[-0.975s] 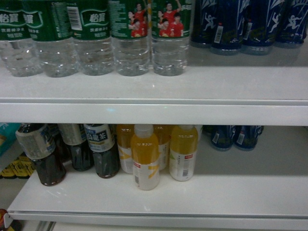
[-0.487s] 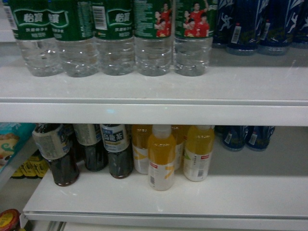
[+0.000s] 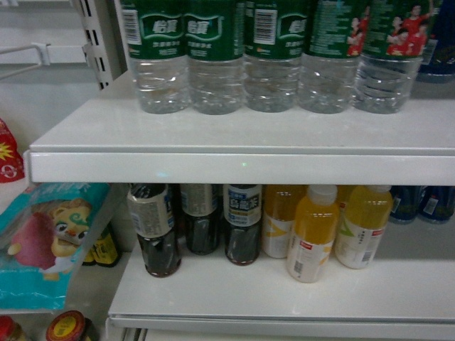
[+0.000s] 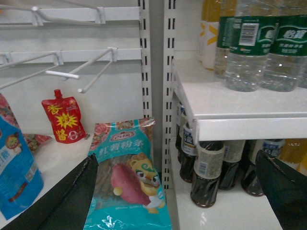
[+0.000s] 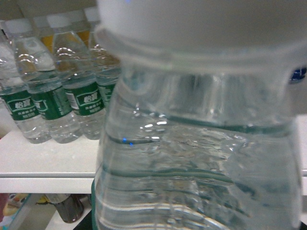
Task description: Move water from second to third shelf
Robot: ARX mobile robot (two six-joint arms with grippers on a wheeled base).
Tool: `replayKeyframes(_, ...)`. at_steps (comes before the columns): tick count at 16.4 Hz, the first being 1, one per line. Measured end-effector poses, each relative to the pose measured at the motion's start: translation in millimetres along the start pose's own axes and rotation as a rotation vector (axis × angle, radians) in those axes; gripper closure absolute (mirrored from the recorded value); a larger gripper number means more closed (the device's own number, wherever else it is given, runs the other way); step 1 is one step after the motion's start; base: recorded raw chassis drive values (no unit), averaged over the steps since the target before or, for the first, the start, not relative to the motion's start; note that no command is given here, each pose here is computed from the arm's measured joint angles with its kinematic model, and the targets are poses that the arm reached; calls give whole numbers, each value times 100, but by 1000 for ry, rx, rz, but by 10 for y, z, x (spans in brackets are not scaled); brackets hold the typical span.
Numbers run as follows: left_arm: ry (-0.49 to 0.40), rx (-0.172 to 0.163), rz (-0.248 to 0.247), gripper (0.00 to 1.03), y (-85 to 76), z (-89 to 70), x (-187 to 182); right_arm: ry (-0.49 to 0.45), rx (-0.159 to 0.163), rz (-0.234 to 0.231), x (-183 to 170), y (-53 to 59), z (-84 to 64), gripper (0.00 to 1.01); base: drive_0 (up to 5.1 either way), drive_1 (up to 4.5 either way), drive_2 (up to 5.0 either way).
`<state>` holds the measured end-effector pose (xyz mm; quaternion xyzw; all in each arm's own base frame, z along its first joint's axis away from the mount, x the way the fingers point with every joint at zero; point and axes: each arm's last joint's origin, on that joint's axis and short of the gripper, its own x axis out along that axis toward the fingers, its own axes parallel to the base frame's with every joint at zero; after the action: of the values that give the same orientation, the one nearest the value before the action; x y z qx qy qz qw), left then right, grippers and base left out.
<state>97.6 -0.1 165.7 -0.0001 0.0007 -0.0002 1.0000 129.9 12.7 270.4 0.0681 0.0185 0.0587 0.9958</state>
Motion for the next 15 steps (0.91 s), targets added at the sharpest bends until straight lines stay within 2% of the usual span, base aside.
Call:
replayKeyframes(11, -2, 0, 0, 5, 0, 2, 0, 7, 0, -3, 1, -3, -8, 58, -455, 222, 222)
replayKeyframes(13, 1, 0, 3, 5, 1, -2, 0, -8, 1, 24, -2, 10, 10, 58, 0, 0, 0)
replayKeyframes(15, 4, 0, 2, 5, 1, -5, 0, 1, 0, -2, 1, -2, -2, 58, 0, 0, 0)
